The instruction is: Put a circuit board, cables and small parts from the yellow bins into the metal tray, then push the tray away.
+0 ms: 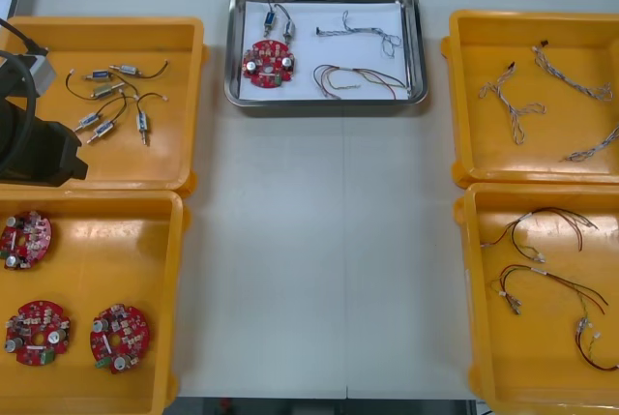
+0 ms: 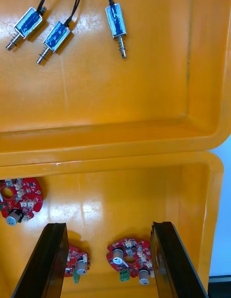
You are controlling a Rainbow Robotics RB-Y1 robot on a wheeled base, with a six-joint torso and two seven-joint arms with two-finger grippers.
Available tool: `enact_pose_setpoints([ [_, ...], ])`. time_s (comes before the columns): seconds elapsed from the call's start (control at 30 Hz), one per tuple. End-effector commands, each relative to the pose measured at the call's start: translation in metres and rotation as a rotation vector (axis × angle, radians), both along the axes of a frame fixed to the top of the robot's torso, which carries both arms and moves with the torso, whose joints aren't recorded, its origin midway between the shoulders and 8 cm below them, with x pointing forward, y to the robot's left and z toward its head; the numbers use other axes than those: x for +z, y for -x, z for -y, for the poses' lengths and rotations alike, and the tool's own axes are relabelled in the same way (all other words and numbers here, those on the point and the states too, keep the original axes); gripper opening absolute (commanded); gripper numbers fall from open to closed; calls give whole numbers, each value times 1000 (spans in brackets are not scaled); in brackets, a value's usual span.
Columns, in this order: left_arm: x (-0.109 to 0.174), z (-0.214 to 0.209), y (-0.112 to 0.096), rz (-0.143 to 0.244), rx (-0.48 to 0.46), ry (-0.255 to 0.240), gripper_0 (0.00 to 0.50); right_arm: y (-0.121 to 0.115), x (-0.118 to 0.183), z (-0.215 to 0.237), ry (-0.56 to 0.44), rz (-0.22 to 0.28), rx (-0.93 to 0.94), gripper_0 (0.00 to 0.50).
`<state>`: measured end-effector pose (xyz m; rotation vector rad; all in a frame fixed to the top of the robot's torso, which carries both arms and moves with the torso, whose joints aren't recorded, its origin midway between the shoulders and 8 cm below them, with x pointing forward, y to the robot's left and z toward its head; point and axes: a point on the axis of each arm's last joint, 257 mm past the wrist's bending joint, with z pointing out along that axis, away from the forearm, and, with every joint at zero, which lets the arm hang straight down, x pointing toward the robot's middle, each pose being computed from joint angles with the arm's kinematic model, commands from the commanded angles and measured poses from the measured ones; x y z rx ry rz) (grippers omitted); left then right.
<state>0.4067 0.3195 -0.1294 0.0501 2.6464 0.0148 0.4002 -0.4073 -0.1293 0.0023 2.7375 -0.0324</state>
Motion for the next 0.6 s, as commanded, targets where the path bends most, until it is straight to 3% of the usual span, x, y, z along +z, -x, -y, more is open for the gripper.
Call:
enact_pose_setpoints([
  [0.03, 6, 1, 1, 23, -23, -9, 500, 1, 5, -1, -9, 23, -12, 500],
  [0.6, 6, 1, 1, 23, -23, -9, 500, 1, 5, -1, -9, 23, -12, 500],
])
